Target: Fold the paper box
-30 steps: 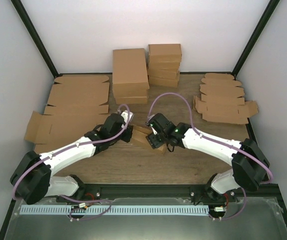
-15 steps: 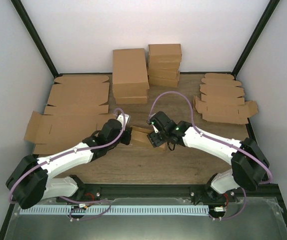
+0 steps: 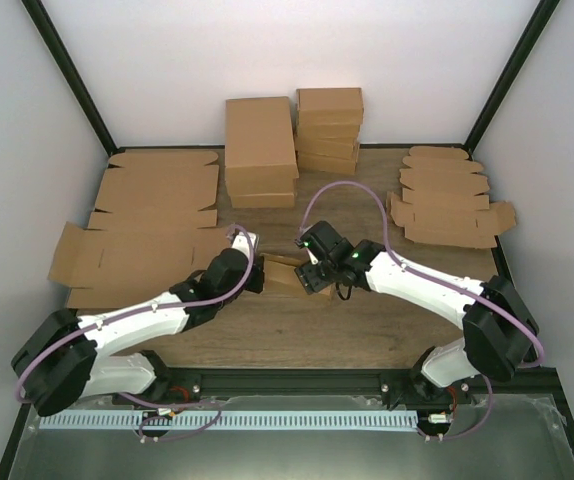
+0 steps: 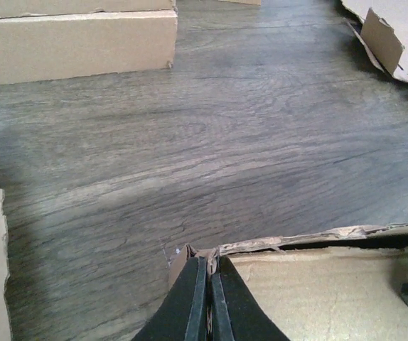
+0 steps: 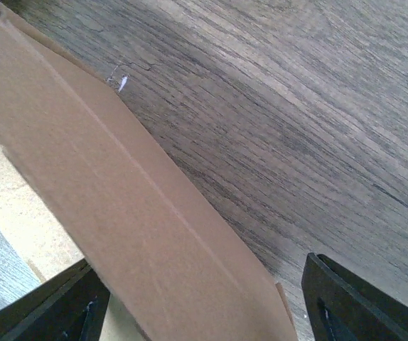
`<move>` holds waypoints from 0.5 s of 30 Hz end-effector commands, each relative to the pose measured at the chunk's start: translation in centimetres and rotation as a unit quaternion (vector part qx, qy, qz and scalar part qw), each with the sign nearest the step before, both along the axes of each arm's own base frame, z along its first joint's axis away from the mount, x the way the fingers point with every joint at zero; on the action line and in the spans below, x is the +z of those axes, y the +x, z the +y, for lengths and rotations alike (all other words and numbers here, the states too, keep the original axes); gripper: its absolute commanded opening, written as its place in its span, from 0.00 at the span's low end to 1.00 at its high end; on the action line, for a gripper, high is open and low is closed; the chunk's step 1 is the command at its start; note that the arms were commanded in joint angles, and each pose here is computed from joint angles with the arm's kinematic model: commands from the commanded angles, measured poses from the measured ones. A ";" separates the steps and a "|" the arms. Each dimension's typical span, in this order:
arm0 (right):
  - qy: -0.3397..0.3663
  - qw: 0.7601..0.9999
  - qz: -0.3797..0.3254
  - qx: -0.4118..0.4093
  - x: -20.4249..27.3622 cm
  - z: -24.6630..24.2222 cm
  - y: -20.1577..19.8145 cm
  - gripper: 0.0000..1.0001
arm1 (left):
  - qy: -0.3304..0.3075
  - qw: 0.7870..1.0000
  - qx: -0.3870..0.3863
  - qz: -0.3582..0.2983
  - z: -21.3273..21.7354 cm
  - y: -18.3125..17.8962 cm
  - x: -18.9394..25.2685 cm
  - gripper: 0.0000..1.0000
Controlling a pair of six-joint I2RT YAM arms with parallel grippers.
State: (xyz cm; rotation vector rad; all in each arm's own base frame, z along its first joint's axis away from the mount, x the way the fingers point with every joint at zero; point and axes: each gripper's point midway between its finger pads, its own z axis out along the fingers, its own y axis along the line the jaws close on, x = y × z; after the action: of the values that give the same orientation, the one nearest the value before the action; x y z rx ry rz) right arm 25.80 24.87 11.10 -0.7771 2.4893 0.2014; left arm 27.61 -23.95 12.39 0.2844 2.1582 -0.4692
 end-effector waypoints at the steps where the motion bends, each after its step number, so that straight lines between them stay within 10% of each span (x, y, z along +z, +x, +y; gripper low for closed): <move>1: 0.004 1.000 0.006 -0.015 1.6 -0.5 -0.1 0.77 | 0.031 0.999 0.011 0.037 2.1 -1.8 -3.7 0.04; 15: 0.027 0.992 0.037 -0.120 4.2 -4.1 -1.1 0.73 | 0.028 0.999 0.013 0.035 1.1 -1.5 -2.7 0.04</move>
State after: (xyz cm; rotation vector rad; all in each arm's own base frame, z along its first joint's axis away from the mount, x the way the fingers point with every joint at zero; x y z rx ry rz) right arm 24.04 22.98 13.56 -0.6540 2.5709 0.2331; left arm 27.35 -23.35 12.29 0.2361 2.1313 -0.4709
